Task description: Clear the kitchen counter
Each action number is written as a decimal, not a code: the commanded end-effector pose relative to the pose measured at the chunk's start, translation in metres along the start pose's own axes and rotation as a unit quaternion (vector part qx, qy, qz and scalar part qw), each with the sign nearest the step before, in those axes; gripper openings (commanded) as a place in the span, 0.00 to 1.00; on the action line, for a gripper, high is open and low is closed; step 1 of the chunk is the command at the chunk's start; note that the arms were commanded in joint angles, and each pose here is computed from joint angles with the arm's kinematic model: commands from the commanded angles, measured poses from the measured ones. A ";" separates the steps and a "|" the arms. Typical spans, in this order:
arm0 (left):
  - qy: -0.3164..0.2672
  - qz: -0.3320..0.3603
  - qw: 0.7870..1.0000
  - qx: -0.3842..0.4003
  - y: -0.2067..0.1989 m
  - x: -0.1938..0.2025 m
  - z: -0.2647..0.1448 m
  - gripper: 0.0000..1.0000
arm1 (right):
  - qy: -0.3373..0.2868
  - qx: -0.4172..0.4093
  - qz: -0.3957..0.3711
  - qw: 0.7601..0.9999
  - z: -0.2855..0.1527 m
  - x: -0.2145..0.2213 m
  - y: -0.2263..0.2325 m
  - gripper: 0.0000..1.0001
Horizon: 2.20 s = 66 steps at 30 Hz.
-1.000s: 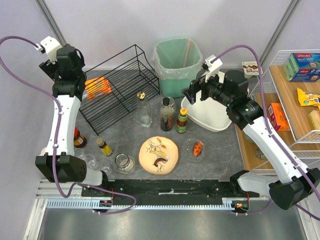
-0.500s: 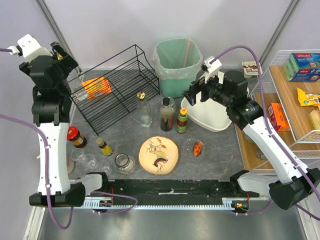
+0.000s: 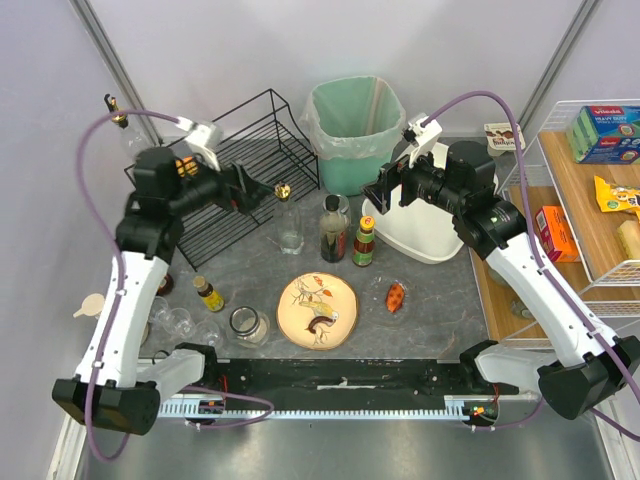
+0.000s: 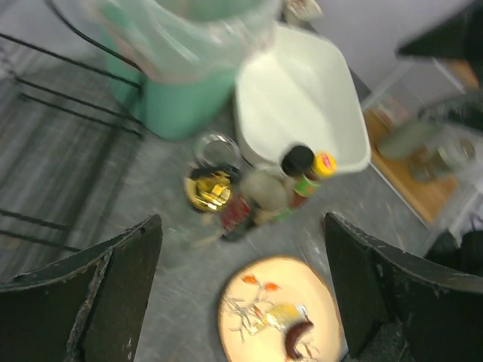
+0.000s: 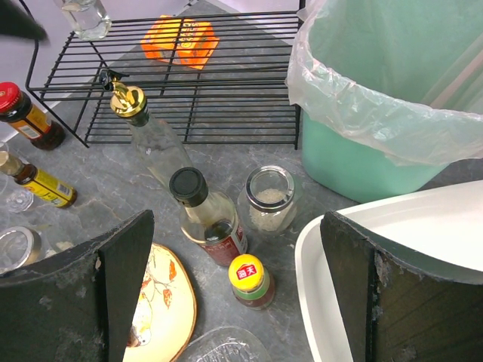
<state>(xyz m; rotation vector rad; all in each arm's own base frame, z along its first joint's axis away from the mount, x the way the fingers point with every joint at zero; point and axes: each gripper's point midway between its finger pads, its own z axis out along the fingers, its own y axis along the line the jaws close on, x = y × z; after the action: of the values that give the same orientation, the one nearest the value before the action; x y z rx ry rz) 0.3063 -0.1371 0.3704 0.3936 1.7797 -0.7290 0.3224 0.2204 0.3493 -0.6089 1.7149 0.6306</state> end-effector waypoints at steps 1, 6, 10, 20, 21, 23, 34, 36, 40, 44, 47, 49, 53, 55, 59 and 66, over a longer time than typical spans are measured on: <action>0.010 0.057 0.996 0.074 -0.037 0.030 0.021 0.93 | -0.033 -0.019 0.004 0.999 -0.007 -0.025 0.012 0.98; -0.010 0.072 0.997 0.010 -0.022 0.053 0.042 0.92 | -0.034 -0.021 0.009 0.999 -0.008 -0.025 0.012 0.98; -0.043 0.088 0.995 -0.027 -0.009 0.062 0.050 0.91 | -0.035 -0.021 0.010 0.999 -0.010 -0.026 0.013 0.98; -0.077 0.106 0.990 -0.046 0.003 0.069 0.080 0.81 | -0.031 -0.014 0.018 0.999 -0.009 -0.020 0.011 0.98; -0.081 0.108 0.989 -0.053 0.006 0.068 0.082 0.79 | -0.031 -0.014 0.021 0.999 -0.009 -0.020 0.011 0.98; -0.077 0.116 0.988 -0.065 0.011 0.071 0.087 0.72 | -0.031 -0.015 0.022 0.999 -0.009 -0.020 0.012 0.98; -0.057 0.121 0.987 -0.084 0.026 0.090 0.099 0.59 | -0.031 -0.025 0.022 0.999 -0.010 -0.020 0.015 0.98; -0.052 0.121 0.988 -0.082 0.026 0.091 0.100 0.54 | -0.031 -0.025 0.022 0.999 -0.009 -0.021 0.015 0.98; -0.053 0.123 0.988 -0.081 0.025 0.088 0.102 0.35 | -0.031 -0.025 0.022 0.999 -0.009 -0.021 0.015 0.98; -0.066 0.125 0.986 -0.083 0.023 0.073 0.101 0.14 | -0.031 -0.024 0.023 0.999 -0.010 -0.020 0.015 0.98; -0.081 0.128 0.985 -0.085 0.019 0.057 0.096 0.02 | -0.032 -0.021 0.022 0.999 -0.010 -0.020 0.014 0.98; -0.093 0.129 0.983 -0.091 0.018 0.044 0.091 0.02 | -0.033 -0.019 0.021 0.999 -0.011 -0.021 0.014 0.98; -0.121 0.133 0.979 -0.096 0.010 0.017 0.078 0.02 | -0.032 -0.015 0.019 0.999 -0.012 -0.019 0.013 0.98; -0.131 0.133 0.978 -0.097 0.006 0.003 0.072 0.02 | -0.032 -0.014 0.020 0.999 -0.012 -0.019 0.012 0.98; -0.154 0.124 0.975 -0.098 -0.004 -0.023 0.056 0.02 | -0.035 -0.013 0.019 0.999 -0.014 -0.021 0.012 0.98; -0.184 0.097 0.968 -0.142 -0.008 -0.072 0.022 0.02 | -0.039 -0.010 0.015 0.999 -0.015 -0.024 0.011 0.98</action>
<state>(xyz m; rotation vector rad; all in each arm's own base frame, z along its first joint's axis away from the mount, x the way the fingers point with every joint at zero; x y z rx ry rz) 0.3545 -0.1712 0.3400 0.3536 1.6436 -0.3761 0.3128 0.2223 0.3586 -0.5711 1.7106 0.6929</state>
